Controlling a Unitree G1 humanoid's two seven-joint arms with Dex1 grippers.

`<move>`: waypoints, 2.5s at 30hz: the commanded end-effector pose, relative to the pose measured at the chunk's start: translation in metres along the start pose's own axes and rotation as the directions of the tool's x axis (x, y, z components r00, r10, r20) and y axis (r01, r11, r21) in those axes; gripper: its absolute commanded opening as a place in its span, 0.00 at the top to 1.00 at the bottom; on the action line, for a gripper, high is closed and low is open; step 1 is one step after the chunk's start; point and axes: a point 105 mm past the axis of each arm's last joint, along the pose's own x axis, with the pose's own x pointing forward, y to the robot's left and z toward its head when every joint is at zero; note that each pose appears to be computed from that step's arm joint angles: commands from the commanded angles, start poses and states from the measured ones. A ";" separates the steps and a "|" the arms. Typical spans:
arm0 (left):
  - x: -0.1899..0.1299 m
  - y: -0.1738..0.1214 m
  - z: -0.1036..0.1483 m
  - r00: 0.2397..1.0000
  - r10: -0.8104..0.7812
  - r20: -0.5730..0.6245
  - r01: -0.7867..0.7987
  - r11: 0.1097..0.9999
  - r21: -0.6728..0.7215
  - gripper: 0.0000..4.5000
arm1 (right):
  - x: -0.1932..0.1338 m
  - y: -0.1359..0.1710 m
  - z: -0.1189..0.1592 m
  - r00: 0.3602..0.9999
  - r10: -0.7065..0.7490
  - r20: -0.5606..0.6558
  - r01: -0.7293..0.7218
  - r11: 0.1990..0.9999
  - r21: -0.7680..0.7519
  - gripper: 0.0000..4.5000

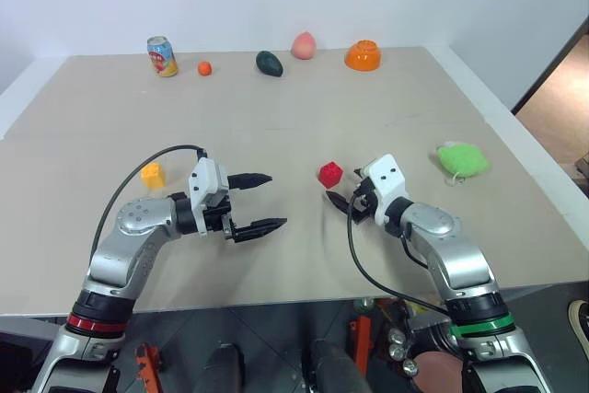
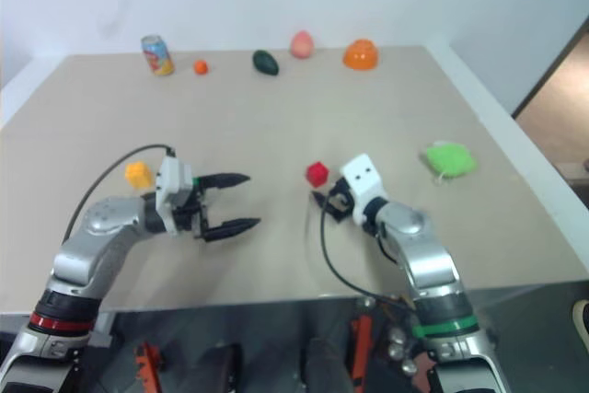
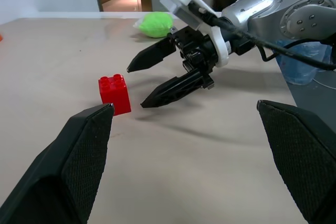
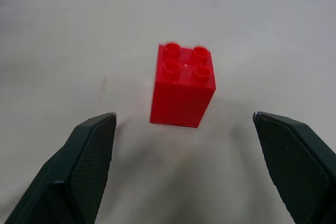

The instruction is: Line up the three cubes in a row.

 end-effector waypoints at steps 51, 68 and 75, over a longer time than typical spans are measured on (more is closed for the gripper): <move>-0.103 -0.067 0.012 0.975 -0.122 -0.188 0.113 0.992 -0.060 0.00 | -0.001 0.047 0.032 0.647 0.759 -0.069 -0.730 0.591 -0.343 0.74; -0.107 -0.073 0.020 0.984 -0.028 -0.178 0.016 0.997 -0.069 0.00 | -0.011 0.014 -0.002 0.616 0.756 -0.223 -0.774 0.527 -0.350 0.74; -0.102 -0.070 0.020 0.986 -0.033 -0.165 0.020 0.997 -0.077 0.00 | -0.013 0.019 -0.014 0.583 0.771 -0.258 -0.805 0.505 -0.311 0.74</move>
